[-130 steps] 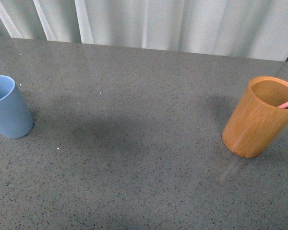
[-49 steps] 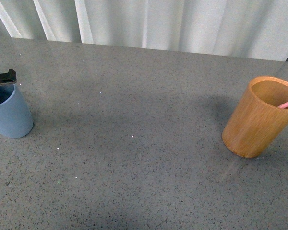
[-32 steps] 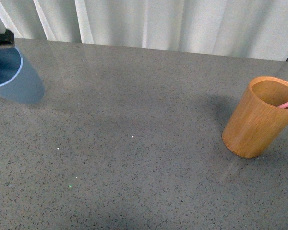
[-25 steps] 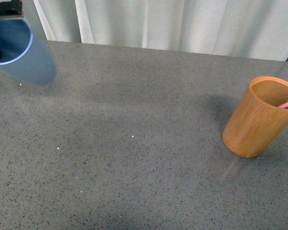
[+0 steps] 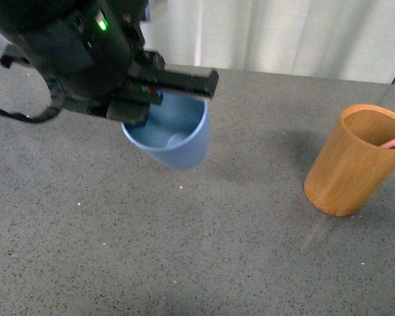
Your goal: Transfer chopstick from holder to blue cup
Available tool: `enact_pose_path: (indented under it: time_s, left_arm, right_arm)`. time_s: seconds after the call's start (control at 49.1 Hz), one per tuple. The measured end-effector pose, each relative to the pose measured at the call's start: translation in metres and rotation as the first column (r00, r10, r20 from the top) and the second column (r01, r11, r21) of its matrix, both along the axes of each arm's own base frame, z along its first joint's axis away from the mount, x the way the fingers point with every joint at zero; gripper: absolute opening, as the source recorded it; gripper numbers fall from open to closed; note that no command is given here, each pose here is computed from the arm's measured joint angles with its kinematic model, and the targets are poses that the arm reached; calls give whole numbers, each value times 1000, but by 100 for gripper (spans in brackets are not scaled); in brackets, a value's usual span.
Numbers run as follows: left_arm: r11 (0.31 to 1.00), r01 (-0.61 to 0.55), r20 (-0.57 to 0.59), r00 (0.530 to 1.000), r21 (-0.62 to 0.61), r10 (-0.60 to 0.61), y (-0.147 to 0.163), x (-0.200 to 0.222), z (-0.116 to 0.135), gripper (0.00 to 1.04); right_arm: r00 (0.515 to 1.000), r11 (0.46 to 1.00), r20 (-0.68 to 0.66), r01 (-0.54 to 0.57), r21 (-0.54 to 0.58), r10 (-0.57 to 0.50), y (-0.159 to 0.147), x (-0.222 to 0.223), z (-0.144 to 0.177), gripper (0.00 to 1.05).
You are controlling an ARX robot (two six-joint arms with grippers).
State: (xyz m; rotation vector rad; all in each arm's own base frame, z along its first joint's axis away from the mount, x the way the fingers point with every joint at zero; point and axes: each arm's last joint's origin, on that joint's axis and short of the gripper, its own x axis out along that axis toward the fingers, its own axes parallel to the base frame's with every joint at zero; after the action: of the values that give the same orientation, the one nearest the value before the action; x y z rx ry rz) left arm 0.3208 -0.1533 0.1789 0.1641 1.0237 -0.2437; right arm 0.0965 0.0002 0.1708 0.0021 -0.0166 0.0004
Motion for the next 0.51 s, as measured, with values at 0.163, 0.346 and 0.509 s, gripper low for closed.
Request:
enact_pose_path:
  time_s: [0.163, 0.346, 0.509]
  left_arm:
    - [997, 8, -50, 999, 72, -4, -5, 3, -25, 3]
    - [992, 12, -62, 998, 125, -4, -5, 7, -39, 3]
    - [991, 17, -69, 998, 131, -8, -8, 12, -43, 3]
  right_arm:
    - [1000, 1000, 0, 0, 0, 0, 0, 0, 0, 95]
    - [1000, 1000, 0, 0, 0, 0, 0, 0, 0, 95]
    - [1000, 1000, 0, 0, 0, 0, 0, 0, 0, 95]
